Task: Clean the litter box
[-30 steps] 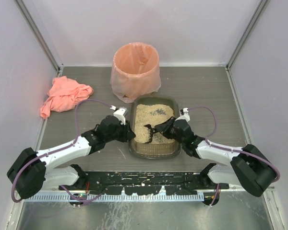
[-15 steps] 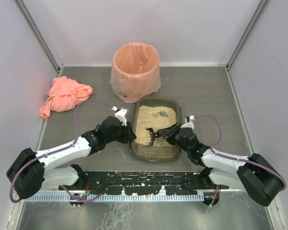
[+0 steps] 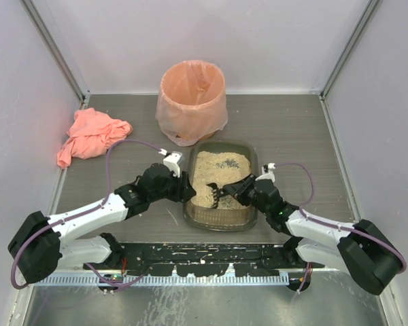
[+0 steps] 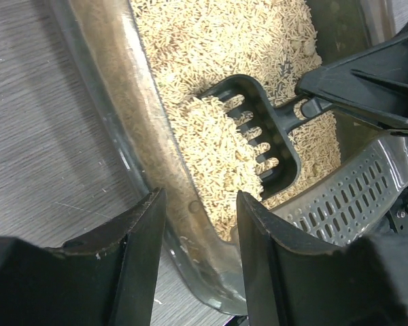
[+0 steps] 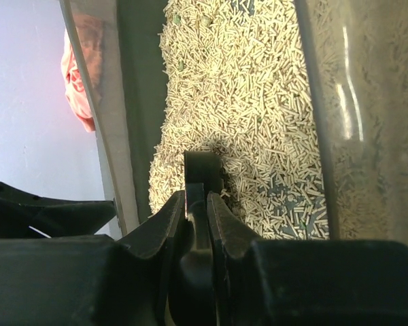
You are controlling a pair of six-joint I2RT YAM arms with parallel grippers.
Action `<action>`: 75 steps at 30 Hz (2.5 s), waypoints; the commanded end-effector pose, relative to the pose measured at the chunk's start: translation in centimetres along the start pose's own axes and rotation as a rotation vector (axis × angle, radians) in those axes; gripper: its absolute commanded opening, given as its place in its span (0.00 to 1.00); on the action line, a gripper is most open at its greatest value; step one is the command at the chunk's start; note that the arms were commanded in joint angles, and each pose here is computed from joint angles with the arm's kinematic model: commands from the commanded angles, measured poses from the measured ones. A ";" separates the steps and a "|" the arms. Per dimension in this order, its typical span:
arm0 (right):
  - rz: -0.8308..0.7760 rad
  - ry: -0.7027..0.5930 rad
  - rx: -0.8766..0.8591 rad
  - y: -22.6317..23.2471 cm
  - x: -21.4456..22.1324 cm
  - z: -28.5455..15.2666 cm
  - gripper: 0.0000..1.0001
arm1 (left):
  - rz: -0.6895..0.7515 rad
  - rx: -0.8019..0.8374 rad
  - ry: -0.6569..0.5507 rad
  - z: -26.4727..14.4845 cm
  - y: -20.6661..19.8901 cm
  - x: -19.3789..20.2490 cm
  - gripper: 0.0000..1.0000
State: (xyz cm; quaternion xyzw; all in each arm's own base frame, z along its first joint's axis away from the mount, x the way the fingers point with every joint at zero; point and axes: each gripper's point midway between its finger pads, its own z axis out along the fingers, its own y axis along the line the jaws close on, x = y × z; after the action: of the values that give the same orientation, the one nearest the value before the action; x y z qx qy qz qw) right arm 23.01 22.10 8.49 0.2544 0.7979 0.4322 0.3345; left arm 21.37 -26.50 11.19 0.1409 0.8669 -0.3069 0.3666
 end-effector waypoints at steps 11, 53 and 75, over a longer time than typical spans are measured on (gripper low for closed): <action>-0.045 0.011 -0.081 5.8 -1.1 1.0 0.01 | 0.021 0.054 -0.051 -0.4 -1.8 -2.2 0.46; 0.112 -0.127 -0.276 6.3 -6.8 -4.3 0.01 | 0.110 -0.125 -0.274 -9.3 0.0 -9.9 0.79; 0.255 -0.129 -0.388 4.0 -10.6 -5.5 0.01 | 0.138 -0.173 -0.298 -11.3 0.8 -10.3 0.79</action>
State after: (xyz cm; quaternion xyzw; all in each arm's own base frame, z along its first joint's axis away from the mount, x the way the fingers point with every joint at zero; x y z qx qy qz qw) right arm 25.79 14.88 13.71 0.3267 0.6852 0.5621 0.3283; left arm 22.12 -18.93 21.86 0.1266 0.8322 -0.2147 0.4952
